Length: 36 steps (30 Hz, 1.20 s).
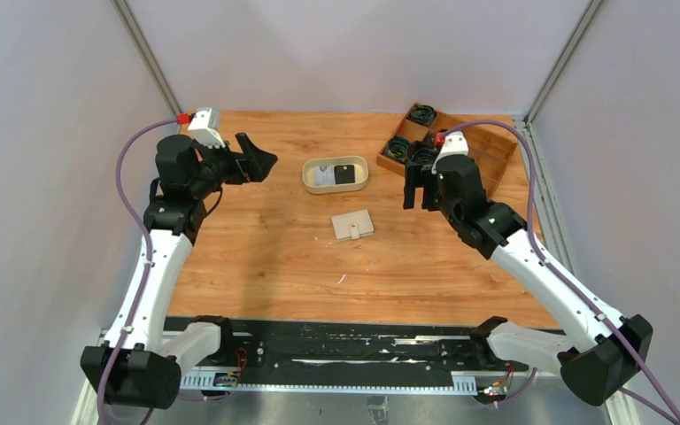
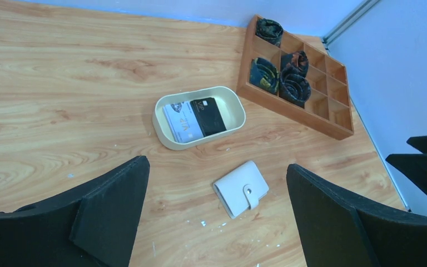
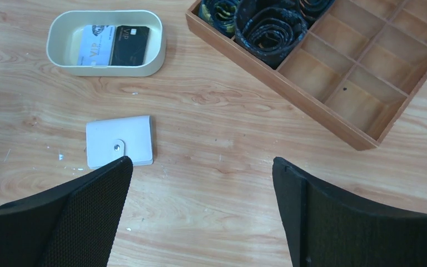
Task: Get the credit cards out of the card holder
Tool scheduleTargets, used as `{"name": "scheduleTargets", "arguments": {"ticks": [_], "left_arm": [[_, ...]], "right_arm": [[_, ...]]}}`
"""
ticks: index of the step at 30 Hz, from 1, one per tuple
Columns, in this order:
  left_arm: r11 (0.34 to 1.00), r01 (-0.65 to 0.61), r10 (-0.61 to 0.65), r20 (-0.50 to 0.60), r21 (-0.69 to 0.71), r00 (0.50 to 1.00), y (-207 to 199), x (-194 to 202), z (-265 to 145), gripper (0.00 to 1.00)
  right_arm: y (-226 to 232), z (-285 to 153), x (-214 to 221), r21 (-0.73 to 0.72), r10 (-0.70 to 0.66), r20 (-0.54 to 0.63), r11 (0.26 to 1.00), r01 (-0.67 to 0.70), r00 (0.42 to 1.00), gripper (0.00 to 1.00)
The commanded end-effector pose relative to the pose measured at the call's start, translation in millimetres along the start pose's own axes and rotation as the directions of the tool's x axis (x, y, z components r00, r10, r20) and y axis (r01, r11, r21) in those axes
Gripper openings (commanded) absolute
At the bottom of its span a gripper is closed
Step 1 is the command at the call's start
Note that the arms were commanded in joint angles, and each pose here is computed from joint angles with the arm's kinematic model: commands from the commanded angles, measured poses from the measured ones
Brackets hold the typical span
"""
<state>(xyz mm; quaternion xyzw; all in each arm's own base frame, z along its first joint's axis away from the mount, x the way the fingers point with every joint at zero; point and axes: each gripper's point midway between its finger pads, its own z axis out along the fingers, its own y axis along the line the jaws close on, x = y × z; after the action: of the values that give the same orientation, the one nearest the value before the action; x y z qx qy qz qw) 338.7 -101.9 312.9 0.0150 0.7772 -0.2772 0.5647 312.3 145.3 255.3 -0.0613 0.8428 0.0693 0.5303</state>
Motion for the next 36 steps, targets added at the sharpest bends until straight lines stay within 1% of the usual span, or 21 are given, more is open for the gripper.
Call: {"name": "scheduleTargets", "arguments": {"ticks": [1,4,5,6,8,10,11,13,14,16,17,19,23,24,25,27,29,32,36], "left_arm": [[1.000,-0.002,0.002,0.015,0.001,1.000,-3,-11,4,1.00],[0.998,0.042,-0.045,-0.046,-0.048,0.998,9,5,10,1.00],[0.995,0.062,-0.068,-0.077,-0.074,0.995,14,11,13,1.00],[0.993,0.089,-0.096,-0.101,-0.079,0.990,16,15,17,1.00],[0.994,0.100,-0.105,-0.130,-0.050,0.986,13,14,27,1.00],[0.996,0.077,-0.081,-0.127,-0.036,0.989,16,12,36,1.00],[0.997,0.071,-0.075,-0.113,-0.032,0.991,19,14,40,1.00],[0.997,0.072,-0.073,-0.064,-0.023,0.995,21,16,44,1.00],[0.997,0.076,-0.077,-0.060,-0.030,0.995,24,20,45,1.00],[0.996,0.068,-0.071,-0.079,-0.051,0.994,29,35,46,1.00],[0.997,0.056,-0.061,-0.097,-0.058,0.993,29,45,47,1.00],[0.996,0.040,-0.051,-0.135,-0.079,0.990,33,63,51,0.99],[0.996,0.048,-0.062,-0.203,-0.075,0.977,33,88,59,0.97],[0.996,0.046,-0.061,-0.212,-0.075,0.975,34,92,59,0.97],[0.996,0.044,-0.060,-0.218,-0.079,0.974,35,96,59,0.97],[0.995,0.040,-0.060,-0.226,-0.091,0.972,38,101,58,0.97],[0.994,0.053,-0.073,-0.236,-0.091,0.969,40,107,59,0.97],[0.993,0.096,-0.109,-0.249,-0.065,0.962,36,118,61,0.97],[0.992,0.117,-0.128,-0.273,-0.056,0.953,36,131,60,0.96]], "right_arm": [[-15,-4,13,0.087,0.040,-0.036,0.996,-0.037,0.999,1.00],[-7,-12,35,0.029,0.011,-0.158,1.000,-0.007,0.987,1.00],[-3,-18,49,0.000,0.014,-0.229,1.000,-0.014,0.973,1.00],[4,-24,62,-0.039,0.040,-0.299,0.998,-0.054,0.953,1.00],[34,-32,76,-0.215,0.040,-0.388,0.967,-0.133,0.921,1.00],[46,-22,70,-0.267,0.032,-0.372,0.954,-0.140,0.928,0.99],[53,-11,62,-0.298,0.009,-0.331,0.948,-0.114,0.944,0.97],[63,7,54,-0.303,-0.044,-0.274,0.952,-0.043,0.961,0.93],[68,13,52,-0.298,-0.083,-0.251,0.955,0.005,0.965,0.92],[80,24,44,-0.254,-0.156,-0.193,0.961,0.105,0.969,0.91],[89,29,39,-0.247,-0.175,-0.174,0.960,0.129,0.969,0.91],[104,45,47,-0.246,-0.179,-0.203,0.961,0.127,0.963,0.91],[118,83,84,-0.200,-0.165,-0.347,0.975,0.099,0.923,0.91],[120,89,88,-0.197,-0.164,-0.363,0.976,0.097,0.917,0.91],[124,97,93,-0.198,-0.165,-0.382,0.976,0.094,0.909,0.89],[134,113,112,-0.210,-0.176,-0.433,0.973,0.091,0.884,0.82],[143,122,121,-0.227,-0.184,-0.465,0.970,0.084,0.866,0.76],[141,138,140,-0.185,-0.178,-0.503,0.978,0.096,0.846,0.73],[138,148,156,-0.148,-0.166,-0.531,0.984,0.102,0.831,0.64]]}}
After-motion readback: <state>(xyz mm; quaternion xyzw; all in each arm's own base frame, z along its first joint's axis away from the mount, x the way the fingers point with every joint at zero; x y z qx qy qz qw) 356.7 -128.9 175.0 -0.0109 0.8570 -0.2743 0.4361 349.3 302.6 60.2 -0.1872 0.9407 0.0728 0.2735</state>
